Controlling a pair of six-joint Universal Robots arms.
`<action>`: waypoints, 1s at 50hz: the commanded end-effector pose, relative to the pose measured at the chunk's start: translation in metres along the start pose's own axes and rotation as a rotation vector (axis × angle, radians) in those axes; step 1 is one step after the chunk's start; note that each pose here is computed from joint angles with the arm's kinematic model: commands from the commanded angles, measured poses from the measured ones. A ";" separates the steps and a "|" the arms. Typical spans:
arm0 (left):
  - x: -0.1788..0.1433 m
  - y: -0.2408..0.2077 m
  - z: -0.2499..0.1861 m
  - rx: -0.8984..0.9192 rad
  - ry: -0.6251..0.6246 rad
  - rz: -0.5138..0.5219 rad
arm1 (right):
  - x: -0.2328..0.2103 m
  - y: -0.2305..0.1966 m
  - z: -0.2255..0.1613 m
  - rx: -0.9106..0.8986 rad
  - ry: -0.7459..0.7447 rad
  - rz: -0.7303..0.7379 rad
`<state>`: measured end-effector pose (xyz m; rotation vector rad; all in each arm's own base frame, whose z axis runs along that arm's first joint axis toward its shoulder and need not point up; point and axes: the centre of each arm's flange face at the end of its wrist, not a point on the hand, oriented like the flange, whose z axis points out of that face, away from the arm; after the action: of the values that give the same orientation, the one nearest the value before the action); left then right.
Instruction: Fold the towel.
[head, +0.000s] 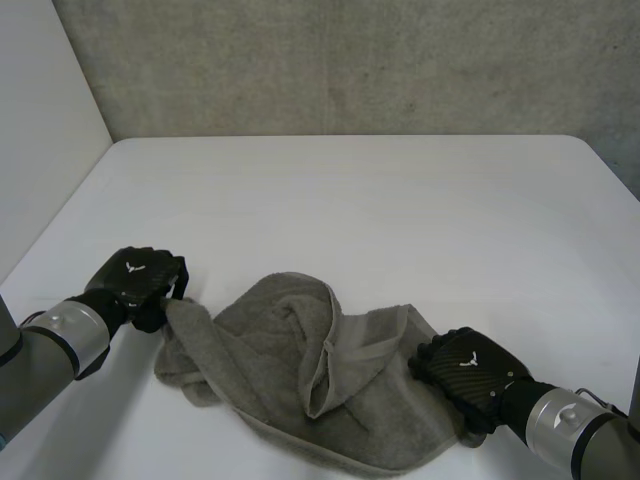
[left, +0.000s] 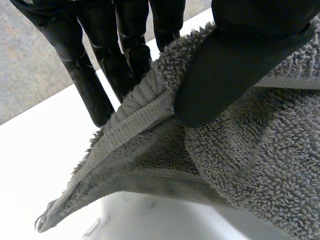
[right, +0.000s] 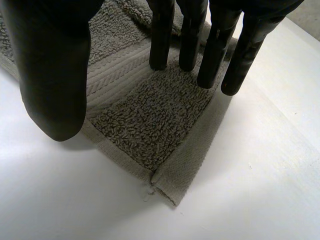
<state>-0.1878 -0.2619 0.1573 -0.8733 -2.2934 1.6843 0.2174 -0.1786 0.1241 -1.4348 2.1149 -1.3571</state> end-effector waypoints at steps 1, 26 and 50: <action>0.000 0.000 0.000 0.000 0.000 0.000 | 0.003 0.001 0.005 0.022 0.026 -0.021; 0.001 0.001 0.000 -0.004 0.003 -0.002 | 0.013 -0.001 0.020 0.075 0.064 -0.056; 0.001 0.001 0.000 -0.004 0.003 -0.002 | 0.025 -0.013 0.030 0.105 0.097 -0.086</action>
<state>-0.1880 -0.2612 0.1560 -0.8738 -2.2956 1.6748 0.2279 -0.2158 0.1223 -1.4485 2.0472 -1.5576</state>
